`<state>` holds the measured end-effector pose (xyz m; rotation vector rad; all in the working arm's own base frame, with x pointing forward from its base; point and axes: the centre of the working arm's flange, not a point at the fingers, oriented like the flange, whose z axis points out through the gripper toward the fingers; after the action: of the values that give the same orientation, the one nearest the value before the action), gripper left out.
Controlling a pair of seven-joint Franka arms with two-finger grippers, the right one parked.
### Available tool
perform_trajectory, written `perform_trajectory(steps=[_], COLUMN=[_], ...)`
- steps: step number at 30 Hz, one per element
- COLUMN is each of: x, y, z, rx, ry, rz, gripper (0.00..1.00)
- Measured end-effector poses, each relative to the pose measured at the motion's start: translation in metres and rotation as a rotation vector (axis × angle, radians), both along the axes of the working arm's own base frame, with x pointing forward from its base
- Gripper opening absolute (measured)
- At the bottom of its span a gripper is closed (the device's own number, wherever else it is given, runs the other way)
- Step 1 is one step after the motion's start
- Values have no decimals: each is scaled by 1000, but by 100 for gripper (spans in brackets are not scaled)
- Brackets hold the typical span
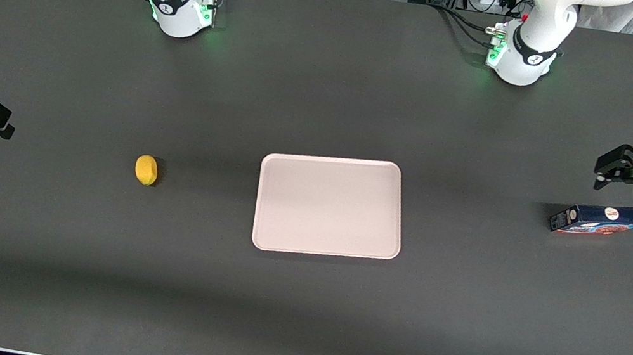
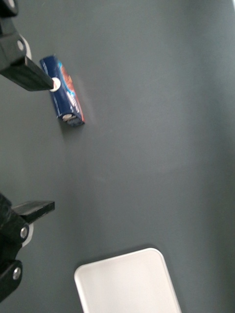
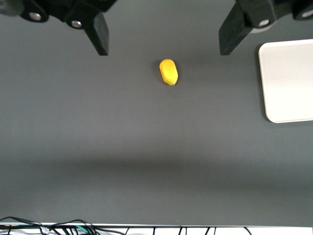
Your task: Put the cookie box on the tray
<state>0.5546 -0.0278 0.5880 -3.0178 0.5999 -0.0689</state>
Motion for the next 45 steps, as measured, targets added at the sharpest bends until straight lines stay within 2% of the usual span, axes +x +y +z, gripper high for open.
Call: perform_trajectory(steps=[7, 11, 16, 20, 24, 33, 45], x=[6, 12, 18, 21, 21, 10, -17], y=[41, 59, 70, 74, 91, 128, 158], z=[-10, -15, -19, -23, -36, -84, -143], rx=[26, 42, 93, 112, 109, 92, 93], ry=[34, 37, 42, 52, 76, 104, 87], rz=[-334, -488, -688, -814, -857, -848, -847], gripper=[100, 100, 100, 100, 100, 100, 100])
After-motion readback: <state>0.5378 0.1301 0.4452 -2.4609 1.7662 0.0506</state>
